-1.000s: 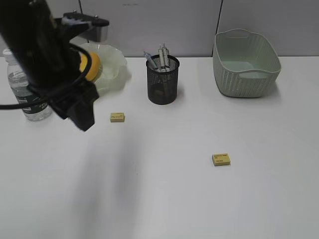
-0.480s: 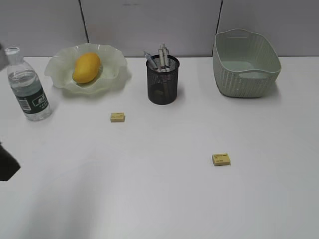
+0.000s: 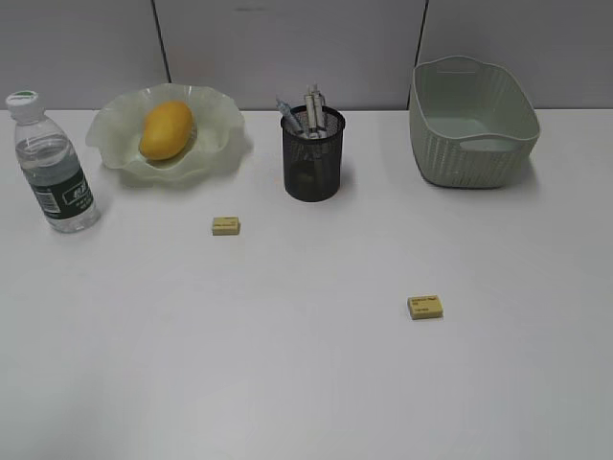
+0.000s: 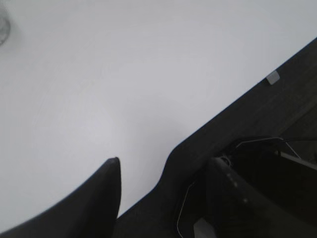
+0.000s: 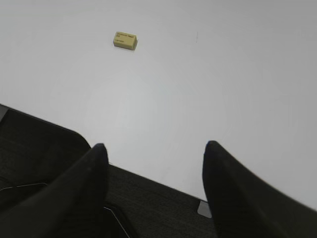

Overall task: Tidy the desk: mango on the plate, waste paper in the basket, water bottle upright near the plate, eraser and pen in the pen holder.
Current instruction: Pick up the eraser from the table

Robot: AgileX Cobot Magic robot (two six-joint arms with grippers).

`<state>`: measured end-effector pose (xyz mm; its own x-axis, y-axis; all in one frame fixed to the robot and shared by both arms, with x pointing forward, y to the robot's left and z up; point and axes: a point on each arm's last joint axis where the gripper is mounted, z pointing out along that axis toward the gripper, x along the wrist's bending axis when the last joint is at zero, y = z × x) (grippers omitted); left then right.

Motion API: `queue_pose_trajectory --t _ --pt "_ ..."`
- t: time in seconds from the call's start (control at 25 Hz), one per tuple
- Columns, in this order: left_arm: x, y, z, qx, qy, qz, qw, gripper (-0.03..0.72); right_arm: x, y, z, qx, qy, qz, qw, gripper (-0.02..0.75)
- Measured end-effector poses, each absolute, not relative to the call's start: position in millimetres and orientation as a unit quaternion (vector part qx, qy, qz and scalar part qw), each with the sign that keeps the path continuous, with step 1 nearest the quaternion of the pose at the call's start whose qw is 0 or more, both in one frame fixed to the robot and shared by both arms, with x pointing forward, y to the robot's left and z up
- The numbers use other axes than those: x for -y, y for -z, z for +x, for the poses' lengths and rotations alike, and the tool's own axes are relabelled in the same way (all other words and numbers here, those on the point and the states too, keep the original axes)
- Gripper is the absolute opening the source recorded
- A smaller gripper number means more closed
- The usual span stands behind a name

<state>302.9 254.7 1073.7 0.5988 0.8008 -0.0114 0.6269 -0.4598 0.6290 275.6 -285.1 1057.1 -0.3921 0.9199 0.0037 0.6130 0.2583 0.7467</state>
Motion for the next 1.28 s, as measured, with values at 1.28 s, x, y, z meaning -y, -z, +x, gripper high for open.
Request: queue_pose_trajectory --t 1.28 --pt "-275.9 -1054.7 270.6 -0.420 -0.175 0.816 0.356 0.425 185.9 -1026.8 457.1 -0.807 -0.144 0.565 0.093 0.509"
